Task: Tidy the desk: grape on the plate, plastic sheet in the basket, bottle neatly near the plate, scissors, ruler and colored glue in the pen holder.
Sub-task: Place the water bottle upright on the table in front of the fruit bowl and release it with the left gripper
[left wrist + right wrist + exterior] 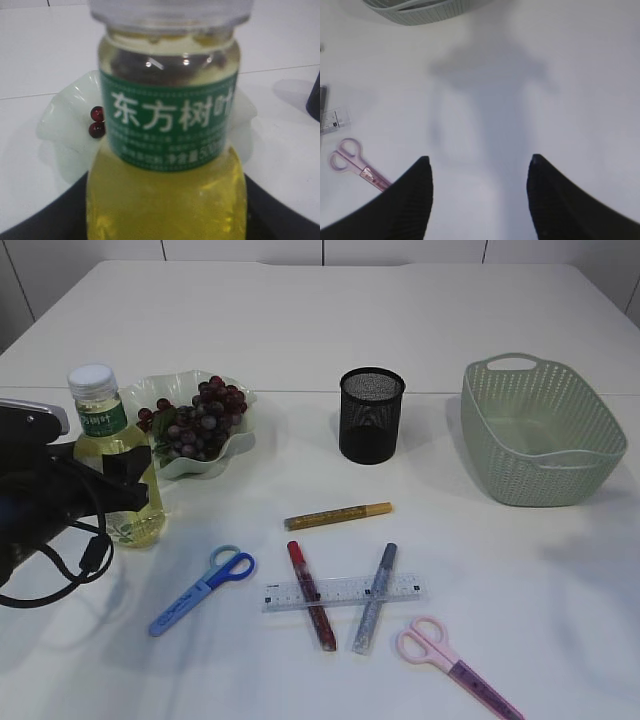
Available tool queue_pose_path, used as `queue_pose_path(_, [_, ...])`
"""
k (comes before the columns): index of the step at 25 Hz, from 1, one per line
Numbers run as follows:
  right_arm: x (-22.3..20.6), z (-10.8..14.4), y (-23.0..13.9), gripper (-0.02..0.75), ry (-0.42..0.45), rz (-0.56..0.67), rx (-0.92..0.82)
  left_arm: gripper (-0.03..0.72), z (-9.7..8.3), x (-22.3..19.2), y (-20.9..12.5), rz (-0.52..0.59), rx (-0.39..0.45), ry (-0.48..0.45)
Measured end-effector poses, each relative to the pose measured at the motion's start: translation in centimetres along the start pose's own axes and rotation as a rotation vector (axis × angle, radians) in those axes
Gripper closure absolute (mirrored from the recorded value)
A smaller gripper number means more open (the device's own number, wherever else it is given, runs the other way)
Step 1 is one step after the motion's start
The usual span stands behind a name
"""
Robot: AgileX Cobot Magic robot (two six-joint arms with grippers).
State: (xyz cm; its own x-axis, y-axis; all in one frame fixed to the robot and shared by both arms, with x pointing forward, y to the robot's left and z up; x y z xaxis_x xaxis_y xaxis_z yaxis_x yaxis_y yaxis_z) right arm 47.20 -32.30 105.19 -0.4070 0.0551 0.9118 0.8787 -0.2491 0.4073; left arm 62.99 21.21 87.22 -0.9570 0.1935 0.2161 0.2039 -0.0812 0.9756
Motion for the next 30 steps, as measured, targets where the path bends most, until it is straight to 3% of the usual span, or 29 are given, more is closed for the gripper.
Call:
queue_pose_path(11, [0.0, -0.1, 0.0, 0.267, -0.004, -0.001, 0.004, 0.238, -0.3, -0.1, -0.1, -0.007, -0.008, -0.014])
queue_pose_path(18, [0.0, -0.1, 0.0, 0.267, -0.004, -0.001, 0.002, 0.096, -0.2, -0.1, 0.1, -0.018, -0.007, -0.013])
queue_pose_path(26, [0.0, -0.1, 0.0, 0.267, -0.004, -0.001, 0.003, 0.094, 0.1, 0.1, 1.2, -0.056, -0.005, 0.008])
queue_pose_path(30, [0.0, -0.1, 0.0, 0.267, -0.005, -0.001, 0.004, 0.095, 0.3, 1.5, 3.5, -0.111, -0.004, 0.010])
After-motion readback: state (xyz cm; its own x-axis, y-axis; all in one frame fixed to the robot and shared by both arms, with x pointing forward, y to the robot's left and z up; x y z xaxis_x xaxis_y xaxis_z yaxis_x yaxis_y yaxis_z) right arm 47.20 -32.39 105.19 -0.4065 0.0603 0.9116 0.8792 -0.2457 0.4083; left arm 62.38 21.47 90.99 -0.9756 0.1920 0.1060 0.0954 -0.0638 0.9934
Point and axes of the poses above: a point on each arm's last joint axis where the gripper is mounted, x pointing back along that axis away from the gripper, z along the wrist's bending axis when the last joint is at zero, y = z × x, the point moved 9 cm from there along -x, pointing out along that axis toward the gripper, and after that the axes turned 3 degrees about -x, right-handed, at the moved point
